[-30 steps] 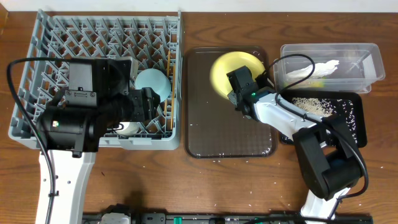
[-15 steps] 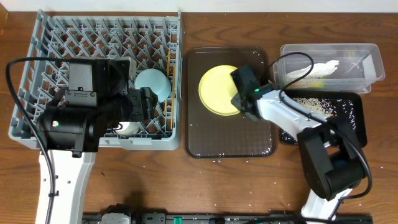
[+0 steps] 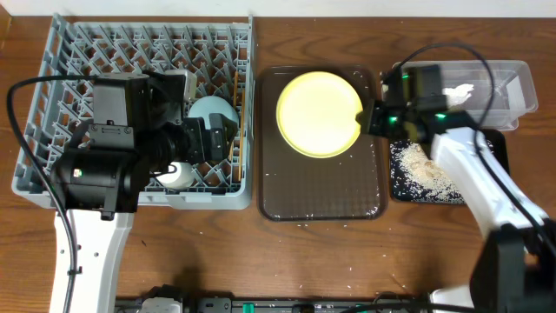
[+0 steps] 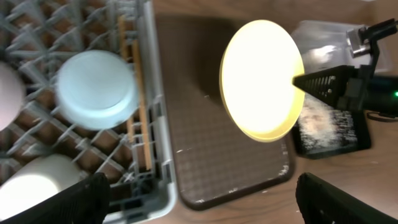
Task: Sort waste into correct bins and load items into the dishwasher
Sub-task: 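Lift the yellow plate with the right gripper and hand it to the left gripper, then carry the yellow plate with the left gripper and stand it upright in the rack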
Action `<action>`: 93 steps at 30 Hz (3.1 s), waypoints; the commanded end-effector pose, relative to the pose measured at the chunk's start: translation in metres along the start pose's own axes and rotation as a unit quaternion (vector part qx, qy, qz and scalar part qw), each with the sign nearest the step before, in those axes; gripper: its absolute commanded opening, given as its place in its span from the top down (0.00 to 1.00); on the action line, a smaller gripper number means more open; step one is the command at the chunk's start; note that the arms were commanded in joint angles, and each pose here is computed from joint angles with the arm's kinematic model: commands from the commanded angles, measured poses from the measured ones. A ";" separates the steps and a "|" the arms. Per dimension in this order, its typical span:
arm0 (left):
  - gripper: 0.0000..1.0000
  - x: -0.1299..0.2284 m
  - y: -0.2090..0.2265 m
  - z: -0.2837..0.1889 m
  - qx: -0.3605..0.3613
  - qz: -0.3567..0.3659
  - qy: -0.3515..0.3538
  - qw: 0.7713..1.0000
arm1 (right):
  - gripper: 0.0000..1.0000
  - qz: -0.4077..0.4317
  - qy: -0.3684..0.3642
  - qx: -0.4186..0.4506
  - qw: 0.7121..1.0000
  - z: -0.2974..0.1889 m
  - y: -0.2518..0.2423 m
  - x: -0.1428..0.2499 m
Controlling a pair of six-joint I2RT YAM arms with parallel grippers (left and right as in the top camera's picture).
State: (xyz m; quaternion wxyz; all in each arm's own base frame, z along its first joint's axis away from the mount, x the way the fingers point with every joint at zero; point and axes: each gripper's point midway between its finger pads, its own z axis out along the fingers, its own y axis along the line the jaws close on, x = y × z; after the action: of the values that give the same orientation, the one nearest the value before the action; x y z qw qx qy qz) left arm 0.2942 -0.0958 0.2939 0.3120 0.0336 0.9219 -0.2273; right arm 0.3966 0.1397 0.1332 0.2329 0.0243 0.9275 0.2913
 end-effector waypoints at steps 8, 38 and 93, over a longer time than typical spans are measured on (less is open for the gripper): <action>0.04 -0.009 -0.042 -0.007 0.117 0.018 -0.010 0.993 | 0.99 -0.186 -0.017 -0.228 0.956 -0.066 0.106 0.012; 0.93 -0.024 0.054 -0.011 -0.230 0.051 -0.056 0.970 | 0.12 -0.144 -0.086 -0.063 0.984 -0.043 0.081 -0.017; 0.92 -0.147 0.201 0.121 -0.468 0.218 -0.098 0.851 | 0.01 -0.044 0.011 0.084 0.995 0.013 0.008 0.022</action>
State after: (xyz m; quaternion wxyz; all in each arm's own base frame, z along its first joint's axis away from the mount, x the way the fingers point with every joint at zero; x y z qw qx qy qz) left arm 0.5163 0.0477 0.2174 0.4115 0.0595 0.8489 0.3262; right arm 0.3850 0.1514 0.1200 0.2385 0.0033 0.9508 0.1979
